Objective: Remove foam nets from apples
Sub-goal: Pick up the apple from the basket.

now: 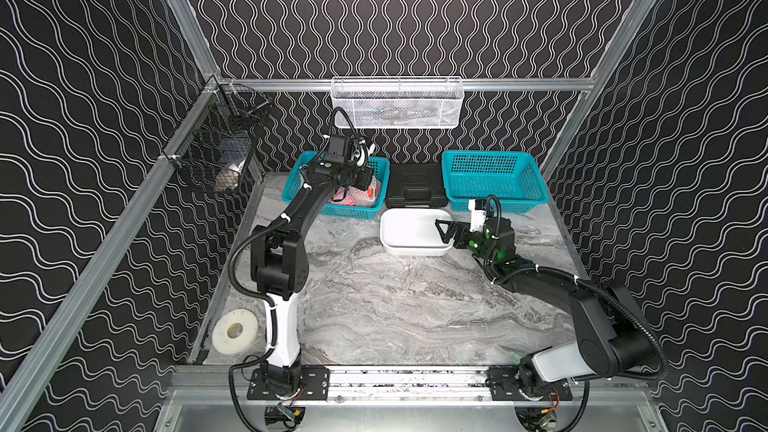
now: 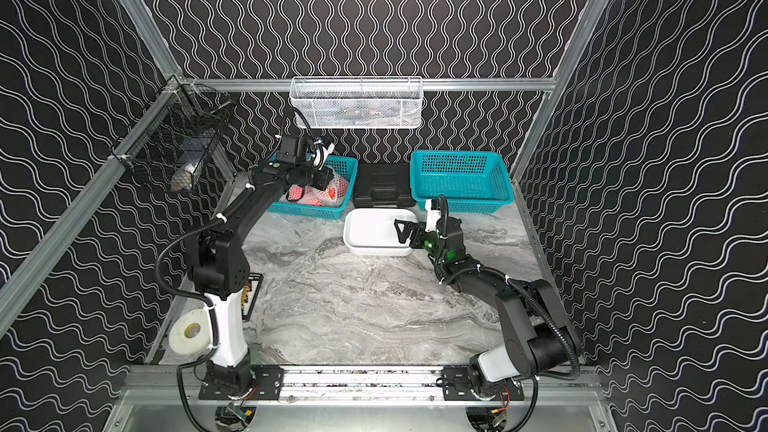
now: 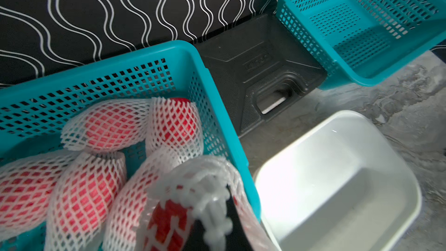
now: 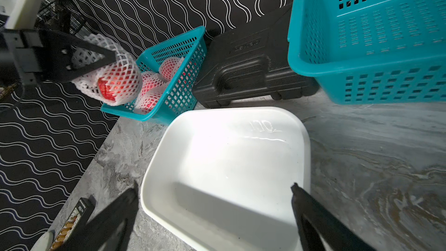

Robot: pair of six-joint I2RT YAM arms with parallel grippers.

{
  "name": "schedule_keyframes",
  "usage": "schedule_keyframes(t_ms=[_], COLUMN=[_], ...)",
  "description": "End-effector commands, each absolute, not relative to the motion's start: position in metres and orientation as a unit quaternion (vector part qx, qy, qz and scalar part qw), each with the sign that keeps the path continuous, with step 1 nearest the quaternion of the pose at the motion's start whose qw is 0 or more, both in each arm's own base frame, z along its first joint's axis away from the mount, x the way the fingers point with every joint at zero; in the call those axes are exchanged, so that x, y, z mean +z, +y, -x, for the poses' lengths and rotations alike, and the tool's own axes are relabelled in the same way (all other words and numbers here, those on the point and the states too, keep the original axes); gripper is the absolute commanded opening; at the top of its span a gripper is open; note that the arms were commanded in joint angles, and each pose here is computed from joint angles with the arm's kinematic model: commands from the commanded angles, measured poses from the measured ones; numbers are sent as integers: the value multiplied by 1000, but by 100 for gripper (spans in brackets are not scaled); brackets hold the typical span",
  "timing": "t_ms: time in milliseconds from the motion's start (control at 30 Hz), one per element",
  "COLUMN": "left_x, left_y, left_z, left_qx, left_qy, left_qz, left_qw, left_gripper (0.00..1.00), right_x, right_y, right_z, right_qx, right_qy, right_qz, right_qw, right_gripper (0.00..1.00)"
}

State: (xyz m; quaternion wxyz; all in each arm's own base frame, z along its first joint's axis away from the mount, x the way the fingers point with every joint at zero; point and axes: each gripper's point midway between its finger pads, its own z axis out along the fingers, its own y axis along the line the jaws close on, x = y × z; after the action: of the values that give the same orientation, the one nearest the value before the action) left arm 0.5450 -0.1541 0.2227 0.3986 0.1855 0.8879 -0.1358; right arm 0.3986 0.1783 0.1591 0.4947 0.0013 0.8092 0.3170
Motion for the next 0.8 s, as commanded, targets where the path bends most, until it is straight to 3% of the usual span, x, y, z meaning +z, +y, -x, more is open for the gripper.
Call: schedule_keyframes(t_ms=[0, 300, 567, 767], left_x=[231, 233, 192, 152], left_y=[-155, -192, -251, -305], left_z=[-526, -429, -337, -297], left_qx=[-136, -175, -260, -277], left_qy=[891, 880, 867, 854], left_qz=[-168, -147, -190, -236], left_qw=[399, 415, 380, 371], left_gripper=[0, 0, 0, 0], right_x=[172, 180, 178, 147], right_y=[182, 187, 190, 189], right_z=[-402, -393, -351, -317], right_qx=[331, 366, 391, 387], right_qy=[795, 794, 812, 832], right_qz=[-1, -14, -4, 6], right_qw=[508, 484, 434, 397], right_gripper=[100, 100, 100, 100])
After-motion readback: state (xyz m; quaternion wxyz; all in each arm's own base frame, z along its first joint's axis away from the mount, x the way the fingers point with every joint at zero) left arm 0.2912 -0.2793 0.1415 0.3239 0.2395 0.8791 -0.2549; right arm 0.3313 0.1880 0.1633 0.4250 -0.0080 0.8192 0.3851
